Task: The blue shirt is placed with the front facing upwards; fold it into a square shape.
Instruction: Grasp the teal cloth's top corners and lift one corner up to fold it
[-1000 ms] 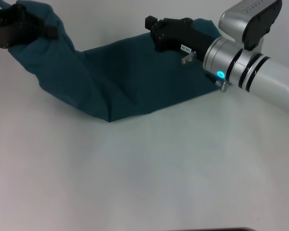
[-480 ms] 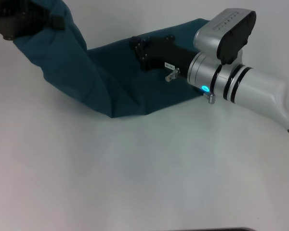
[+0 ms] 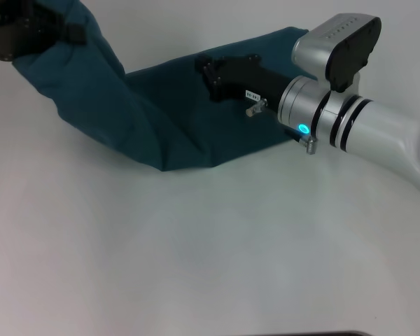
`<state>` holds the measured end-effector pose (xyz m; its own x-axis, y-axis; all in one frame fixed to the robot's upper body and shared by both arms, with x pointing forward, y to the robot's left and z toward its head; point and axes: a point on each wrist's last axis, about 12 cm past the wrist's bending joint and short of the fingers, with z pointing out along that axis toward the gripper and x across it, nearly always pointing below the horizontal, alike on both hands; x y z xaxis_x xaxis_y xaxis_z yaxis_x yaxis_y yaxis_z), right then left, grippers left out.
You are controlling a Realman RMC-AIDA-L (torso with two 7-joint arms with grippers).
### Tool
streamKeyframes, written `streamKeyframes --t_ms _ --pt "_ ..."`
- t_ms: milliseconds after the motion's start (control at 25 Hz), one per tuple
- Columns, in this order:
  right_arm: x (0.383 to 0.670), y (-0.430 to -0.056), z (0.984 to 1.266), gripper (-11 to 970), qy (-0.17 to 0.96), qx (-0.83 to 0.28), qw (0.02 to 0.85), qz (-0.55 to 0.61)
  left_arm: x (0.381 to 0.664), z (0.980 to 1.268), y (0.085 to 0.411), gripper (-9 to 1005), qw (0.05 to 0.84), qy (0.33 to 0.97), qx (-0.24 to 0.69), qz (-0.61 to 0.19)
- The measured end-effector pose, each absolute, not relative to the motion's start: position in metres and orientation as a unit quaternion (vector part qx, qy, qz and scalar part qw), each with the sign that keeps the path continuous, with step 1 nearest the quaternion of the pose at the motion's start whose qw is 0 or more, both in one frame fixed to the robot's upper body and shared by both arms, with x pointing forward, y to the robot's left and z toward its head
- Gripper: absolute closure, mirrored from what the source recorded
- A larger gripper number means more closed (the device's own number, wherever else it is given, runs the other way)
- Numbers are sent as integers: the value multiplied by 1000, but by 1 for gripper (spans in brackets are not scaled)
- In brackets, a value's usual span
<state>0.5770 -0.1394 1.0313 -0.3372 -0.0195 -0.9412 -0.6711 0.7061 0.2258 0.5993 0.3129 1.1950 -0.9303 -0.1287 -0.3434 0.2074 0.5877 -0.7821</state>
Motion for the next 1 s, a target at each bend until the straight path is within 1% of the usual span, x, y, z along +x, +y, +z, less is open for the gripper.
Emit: streamKeyframes --t_ms 400,600,800,1000 --pt "576 -142 1033 960 761 -186 519 342 598 1190 319 918 189 879 14 -439" --pt "570 -132 1031 959 776 -195 462 383 601 1198 317 918 198 878 25 -436" --pt "569 -133 1029 959 789 -199 420 402 602 1208 313 919 208 875 44 -434" --pt "570 -128 1030 959 791 -214 408 403 602 1211 310 919 210 874 51 -434"
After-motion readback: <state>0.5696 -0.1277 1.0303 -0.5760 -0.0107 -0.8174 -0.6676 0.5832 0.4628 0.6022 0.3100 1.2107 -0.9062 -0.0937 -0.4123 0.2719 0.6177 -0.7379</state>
